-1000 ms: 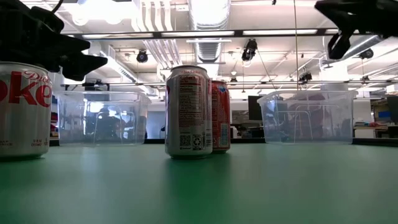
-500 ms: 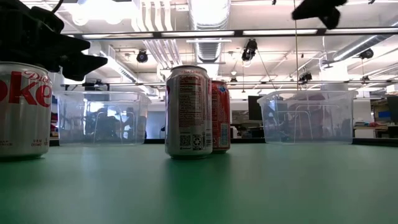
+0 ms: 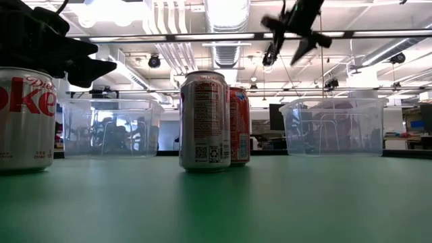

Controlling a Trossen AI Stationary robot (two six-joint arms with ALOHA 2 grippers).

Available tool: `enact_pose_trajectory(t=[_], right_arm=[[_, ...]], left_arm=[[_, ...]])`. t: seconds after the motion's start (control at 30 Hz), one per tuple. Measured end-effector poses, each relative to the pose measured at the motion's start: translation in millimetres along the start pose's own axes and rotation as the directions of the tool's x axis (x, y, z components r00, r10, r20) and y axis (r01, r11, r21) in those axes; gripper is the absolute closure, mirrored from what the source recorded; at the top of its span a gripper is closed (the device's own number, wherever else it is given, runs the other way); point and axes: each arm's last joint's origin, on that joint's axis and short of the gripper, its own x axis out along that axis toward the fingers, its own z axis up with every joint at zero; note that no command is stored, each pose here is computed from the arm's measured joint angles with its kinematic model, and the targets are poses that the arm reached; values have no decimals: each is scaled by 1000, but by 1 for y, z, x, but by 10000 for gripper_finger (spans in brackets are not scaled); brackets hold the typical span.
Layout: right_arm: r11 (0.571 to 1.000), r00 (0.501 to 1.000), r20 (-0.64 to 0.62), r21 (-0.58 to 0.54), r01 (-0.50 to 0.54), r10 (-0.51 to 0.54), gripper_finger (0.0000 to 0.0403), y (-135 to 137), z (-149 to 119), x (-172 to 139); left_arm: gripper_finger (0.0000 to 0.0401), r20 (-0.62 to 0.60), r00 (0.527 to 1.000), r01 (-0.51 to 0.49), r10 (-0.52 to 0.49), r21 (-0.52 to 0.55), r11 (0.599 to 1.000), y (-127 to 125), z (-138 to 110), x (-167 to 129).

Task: Sort soda cans
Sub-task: Move the top right transparent bin to the top center of the table

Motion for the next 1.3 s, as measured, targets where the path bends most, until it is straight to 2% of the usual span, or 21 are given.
enact_pose_trajectory(t=[0.17, 0.23, 0.3, 0.33, 0.37, 0.43, 0.47, 0.53, 0.57, 0.73, 0.83, 0.9, 0.97, 1.03, 1.13, 1.23, 1.3], right_arm=[[987, 981, -139, 63, 146, -136, 119, -22, 22, 54], [983, 967, -221, 101, 150, -125, 118, -31, 26, 77], [979, 947, -299, 126, 160, -116, 119, -38, 27, 98], [977, 936, -331, 131, 169, -118, 121, -41, 26, 107], [976, 925, -361, 133, 174, -116, 124, -42, 25, 115], [977, 903, -421, 139, 161, -89, 135, -41, 20, 128], [979, 891, -448, 142, 150, -71, 142, -40, 18, 133], [981, 876, -479, 137, 135, -53, 162, -39, 15, 140], [983, 872, -486, 128, 134, -56, 174, -38, 14, 143], [986, 864, -497, 84, 143, -83, 265, -39, 11, 152], [986, 870, -483, 73, 148, -95, 336, -39, 12, 146], [986, 878, -463, 50, 161, -120, 374, -40, 14, 135], [990, 895, -434, 43, 138, -106, 378, -38, 17, 117], [997, 921, -386, 25, 76, -60, 379, -31, 18, 93], [988, 954, -295, -115, -99, 61, 382, -9, 12, 50], [914, 954, -255, -328, -238, 157, 384, 12, 0, 23], [854, 945, -278, -434, -286, 175, 384, 23, -12, 14]], left_arm=[[56, 13, 1000, -8, 9, -19, 1000, 0, 1, 0], [56, 29, 1000, -4, 7, -91, 996, 0, 3, 0], [56, 49, 999, 5, 6, -223, 975, 0, 5, 0], [56, 67, 998, 16, 7, -334, 943, 0, 6, 0], [56, 89, 996, 34, 7, -454, 891, 0, 8, 0], [56, 137, 990, 66, 32, -656, 752, 1, 13, -1], [56, 156, 987, 83, 49, -737, 670, 1, 15, -1], [56, 186, 980, 123, 70, -844, 521, 2, 18, -2], [56, 195, 977, 131, 87, -869, 477, 2, 19, -2], [56, 169, 930, 1, 325, -889, 459, 9, 17, -2], [56, 202, 892, 31, 405, -920, 391, 12, 21, -4], [56, 225, 886, 56, 405, -920, 388, 12, 23, -4], [56, 231, 891, 51, 392, -907, 418, 11, 24, -4], [56, 230, 891, 51, 391, -908, 417, 11, 23, -4], [56, 229, 882, 39, 413, -907, 419, 12, 23, -5], [56, 230, 859, -9, 457, -886, 463, 13, 24, -5], [56, 246, 822, -26, 514, -884, 466, 15, 26, -6]])
